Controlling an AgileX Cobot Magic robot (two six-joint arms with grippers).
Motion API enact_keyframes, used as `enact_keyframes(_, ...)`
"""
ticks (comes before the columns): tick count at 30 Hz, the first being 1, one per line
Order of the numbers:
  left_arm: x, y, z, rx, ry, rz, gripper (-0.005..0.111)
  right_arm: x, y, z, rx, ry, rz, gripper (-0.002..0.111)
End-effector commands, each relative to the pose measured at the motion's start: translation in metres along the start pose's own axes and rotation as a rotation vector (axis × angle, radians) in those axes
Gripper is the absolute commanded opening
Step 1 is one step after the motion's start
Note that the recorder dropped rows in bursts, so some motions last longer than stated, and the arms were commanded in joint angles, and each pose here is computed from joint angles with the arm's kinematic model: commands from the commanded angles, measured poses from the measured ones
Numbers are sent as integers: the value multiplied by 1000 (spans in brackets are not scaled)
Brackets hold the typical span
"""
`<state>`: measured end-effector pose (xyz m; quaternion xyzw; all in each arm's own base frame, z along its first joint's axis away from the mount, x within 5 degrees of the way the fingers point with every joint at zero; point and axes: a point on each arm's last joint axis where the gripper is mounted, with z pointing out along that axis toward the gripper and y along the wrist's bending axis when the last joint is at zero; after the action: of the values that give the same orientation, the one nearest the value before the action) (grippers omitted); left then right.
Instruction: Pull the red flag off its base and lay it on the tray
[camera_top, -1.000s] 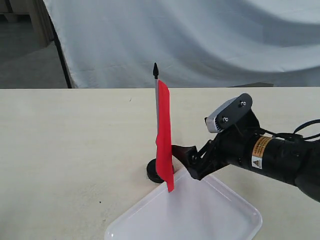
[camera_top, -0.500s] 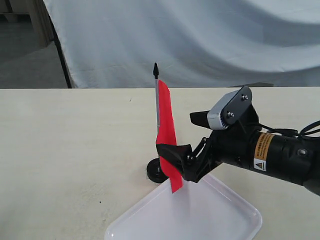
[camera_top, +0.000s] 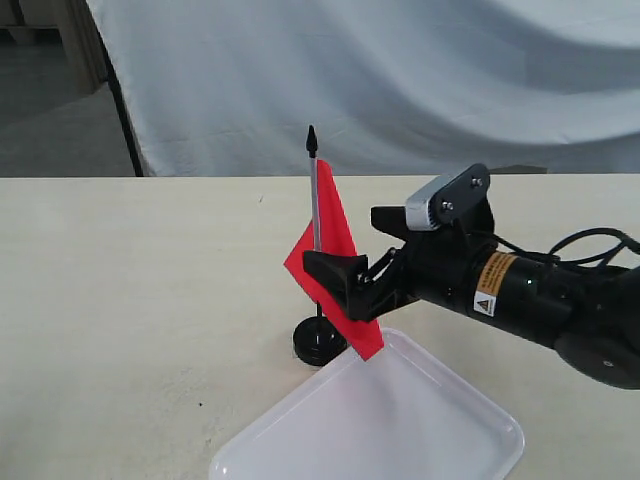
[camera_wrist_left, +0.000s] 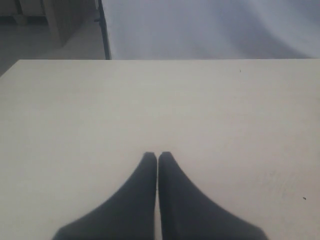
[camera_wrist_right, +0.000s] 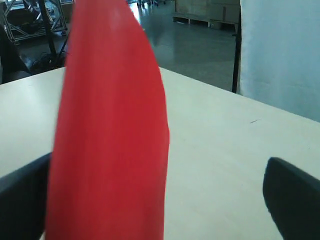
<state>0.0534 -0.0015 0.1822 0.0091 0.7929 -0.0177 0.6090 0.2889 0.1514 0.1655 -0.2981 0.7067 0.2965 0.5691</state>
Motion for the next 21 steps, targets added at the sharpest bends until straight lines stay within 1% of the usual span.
enact_keyframes(1, 0, 0, 0, 7, -5, -6, 1, 13, -2, 15, -70, -27, -4, 105)
enact_keyframes(4, 0, 0, 0, 7, -5, -6, 1, 14, -3, 20, -97, -82, 12, 105)
enact_keyframes(7, 0, 0, 0, 7, -5, -6, 1, 18, -6, 21, -75, -96, 10, 104)
enact_keyframes(9, 0, 0, 0, 7, -5, -6, 1, 18, -7, 23, -71, -95, 3, 100)
enact_keyframes(10, 0, 0, 0, 7, -5, -6, 1, 19, -7, 24, -70, -92, 3, 95)
enact_keyframes(13, 0, 0, 0, 7, -5, -6, 1, 18, -9, 29, -76, -105, 0, 76)
enact_keyframes(16, 0, 0, 0, 7, -5, -6, 1, 21, -6, 37, -80, -86, -2, 52)
enact_keyframes(17, 0, 0, 0, 7, -5, -6, 1, 22, -4, 39, -86, -75, -5, 39)
enact_keyframes(19, 0, 0, 0, 7, -5, -6, 1, 24, -3, 43, -85, -49, -19, 3)
enact_keyframes(21, 0, 0, 0, 7, -5, -6, 1, 22, -3, 44, -82, -42, -6, 0)
